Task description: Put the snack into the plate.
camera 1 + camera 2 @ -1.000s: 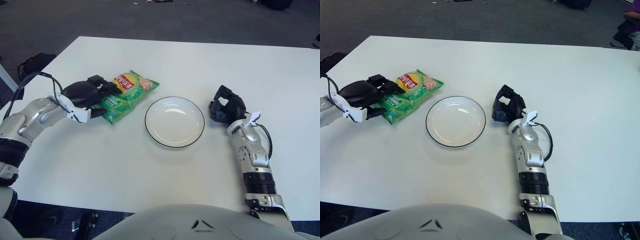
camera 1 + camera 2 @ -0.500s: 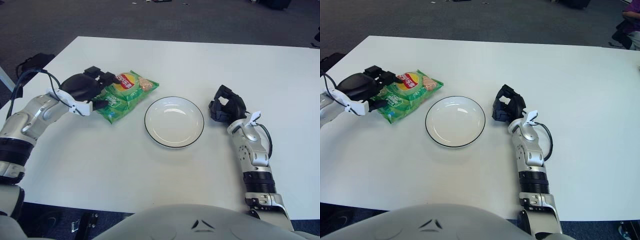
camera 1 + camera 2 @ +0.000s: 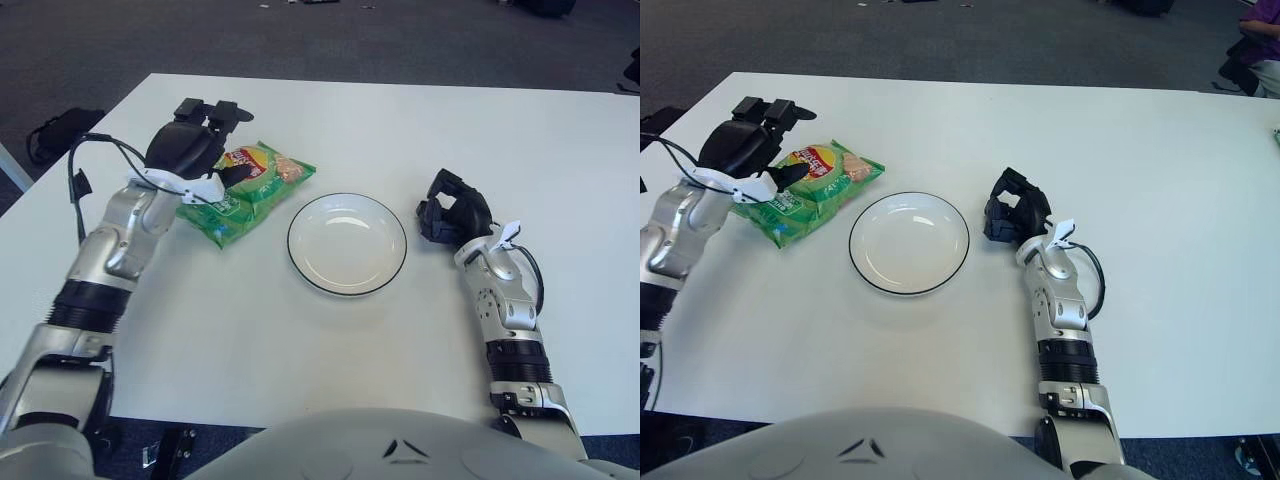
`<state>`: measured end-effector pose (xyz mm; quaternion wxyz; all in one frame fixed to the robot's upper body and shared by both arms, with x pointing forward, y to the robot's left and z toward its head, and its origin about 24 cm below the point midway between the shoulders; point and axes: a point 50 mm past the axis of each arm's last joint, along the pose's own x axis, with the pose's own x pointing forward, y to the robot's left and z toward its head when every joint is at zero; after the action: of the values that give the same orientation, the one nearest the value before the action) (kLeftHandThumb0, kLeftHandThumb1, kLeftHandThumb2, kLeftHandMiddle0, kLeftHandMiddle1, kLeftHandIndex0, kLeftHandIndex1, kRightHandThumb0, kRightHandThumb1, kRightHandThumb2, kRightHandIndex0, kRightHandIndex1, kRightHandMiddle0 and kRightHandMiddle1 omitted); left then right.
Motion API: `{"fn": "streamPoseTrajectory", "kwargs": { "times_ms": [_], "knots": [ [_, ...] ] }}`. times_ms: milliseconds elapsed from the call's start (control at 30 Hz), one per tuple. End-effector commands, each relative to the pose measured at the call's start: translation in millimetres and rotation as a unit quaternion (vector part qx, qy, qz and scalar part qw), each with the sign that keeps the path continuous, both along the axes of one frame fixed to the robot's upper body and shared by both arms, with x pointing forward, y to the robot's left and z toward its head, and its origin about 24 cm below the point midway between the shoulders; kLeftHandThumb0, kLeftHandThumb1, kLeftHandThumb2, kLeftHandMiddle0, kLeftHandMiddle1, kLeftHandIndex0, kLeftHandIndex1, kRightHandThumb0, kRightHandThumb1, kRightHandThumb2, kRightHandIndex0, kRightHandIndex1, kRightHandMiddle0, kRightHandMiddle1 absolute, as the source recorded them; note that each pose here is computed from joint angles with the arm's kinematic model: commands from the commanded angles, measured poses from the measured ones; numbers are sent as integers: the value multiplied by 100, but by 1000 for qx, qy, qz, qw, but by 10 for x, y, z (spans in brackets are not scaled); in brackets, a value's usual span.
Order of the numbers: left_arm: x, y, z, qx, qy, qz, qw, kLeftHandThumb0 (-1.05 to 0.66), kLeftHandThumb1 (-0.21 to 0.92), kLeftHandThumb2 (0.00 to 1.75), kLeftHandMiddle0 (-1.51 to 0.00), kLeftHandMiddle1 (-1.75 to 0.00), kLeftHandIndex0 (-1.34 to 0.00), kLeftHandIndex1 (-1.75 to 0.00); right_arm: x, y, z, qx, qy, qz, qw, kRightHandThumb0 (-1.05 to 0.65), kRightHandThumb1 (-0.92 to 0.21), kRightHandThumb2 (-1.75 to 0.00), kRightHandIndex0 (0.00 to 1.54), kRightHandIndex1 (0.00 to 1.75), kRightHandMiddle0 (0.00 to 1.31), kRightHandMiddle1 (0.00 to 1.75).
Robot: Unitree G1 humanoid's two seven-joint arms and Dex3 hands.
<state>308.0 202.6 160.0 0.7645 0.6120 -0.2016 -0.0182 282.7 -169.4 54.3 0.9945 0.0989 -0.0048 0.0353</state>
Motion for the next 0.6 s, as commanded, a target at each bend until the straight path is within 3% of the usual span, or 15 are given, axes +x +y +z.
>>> {"fn": "streamPoseTrajectory", "kwargs": {
  "times_ms": [0, 267, 567],
  "knots": [
    [3, -133, 149, -8, -23, 17, 1000, -82, 92, 85, -7, -90, 0, -104, -140, -13, -322, 11, 69, -9, 998, -53, -20, -146, 126, 175, 71, 175],
    [-54, -306, 183, -22, -18, 69, 997, -88, 92, 83, -2, -89, 0, -102, -145, -10, -323, 10, 69, -8, 998, -52, -21, -145, 126, 175, 70, 175],
    [-210, -500, 137, -27, 5, 101, 995, -98, 92, 86, 0, -88, 0, -95, -148, -10, -317, 4, 68, -6, 998, -52, -22, -144, 126, 175, 69, 175]
  ]
}}
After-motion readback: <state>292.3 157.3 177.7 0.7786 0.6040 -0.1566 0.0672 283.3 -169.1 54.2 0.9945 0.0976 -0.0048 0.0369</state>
